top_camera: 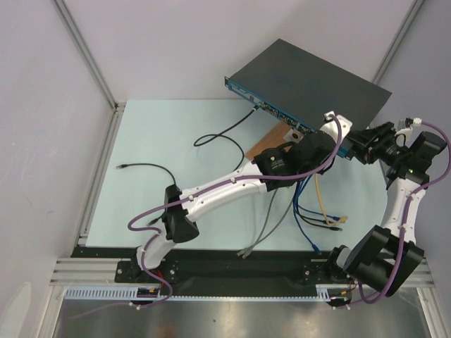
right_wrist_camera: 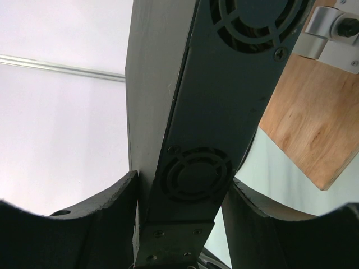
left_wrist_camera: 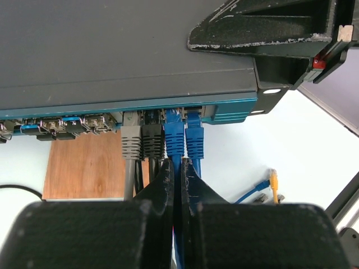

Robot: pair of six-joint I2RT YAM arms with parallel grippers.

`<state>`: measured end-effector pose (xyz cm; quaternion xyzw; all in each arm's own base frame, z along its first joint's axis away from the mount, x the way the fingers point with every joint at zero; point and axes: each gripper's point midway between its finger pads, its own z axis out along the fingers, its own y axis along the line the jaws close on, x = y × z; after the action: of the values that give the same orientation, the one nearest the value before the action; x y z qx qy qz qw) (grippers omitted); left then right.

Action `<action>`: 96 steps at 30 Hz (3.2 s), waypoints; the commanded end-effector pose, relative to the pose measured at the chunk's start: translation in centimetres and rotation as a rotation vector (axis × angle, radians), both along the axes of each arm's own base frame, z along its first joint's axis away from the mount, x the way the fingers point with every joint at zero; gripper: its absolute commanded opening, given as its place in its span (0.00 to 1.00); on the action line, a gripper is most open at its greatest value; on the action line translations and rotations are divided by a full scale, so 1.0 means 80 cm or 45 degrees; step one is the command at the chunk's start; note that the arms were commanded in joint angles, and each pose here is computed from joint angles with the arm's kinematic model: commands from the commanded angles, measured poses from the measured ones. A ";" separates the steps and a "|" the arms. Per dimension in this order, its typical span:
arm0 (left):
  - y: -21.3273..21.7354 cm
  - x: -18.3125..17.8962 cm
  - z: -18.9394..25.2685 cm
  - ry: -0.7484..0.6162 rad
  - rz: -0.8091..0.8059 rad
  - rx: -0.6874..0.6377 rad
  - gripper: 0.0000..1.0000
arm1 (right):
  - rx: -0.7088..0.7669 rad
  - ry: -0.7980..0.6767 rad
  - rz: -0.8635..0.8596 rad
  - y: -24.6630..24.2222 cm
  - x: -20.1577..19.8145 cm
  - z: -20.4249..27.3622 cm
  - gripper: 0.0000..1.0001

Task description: Insert the plug into the switch port

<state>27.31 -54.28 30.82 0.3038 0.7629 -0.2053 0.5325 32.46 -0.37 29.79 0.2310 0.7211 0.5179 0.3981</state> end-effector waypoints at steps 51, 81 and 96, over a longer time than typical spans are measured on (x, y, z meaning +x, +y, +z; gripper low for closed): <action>0.631 0.212 -0.039 0.162 1.044 -0.078 0.64 | -0.641 -0.081 -0.038 -0.101 0.023 0.041 1.00; 0.621 -0.008 -0.335 0.751 -0.154 0.764 0.67 | -0.970 -0.203 0.056 -0.065 0.028 0.101 1.00; 0.585 -0.013 -0.347 0.895 0.009 0.597 0.27 | -0.961 -0.416 0.086 -0.018 0.004 0.140 1.00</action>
<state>24.89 -6.27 1.82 0.3688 0.9149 -0.0977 0.1318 33.24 -2.95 38.68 -0.0081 0.8207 0.2592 0.5091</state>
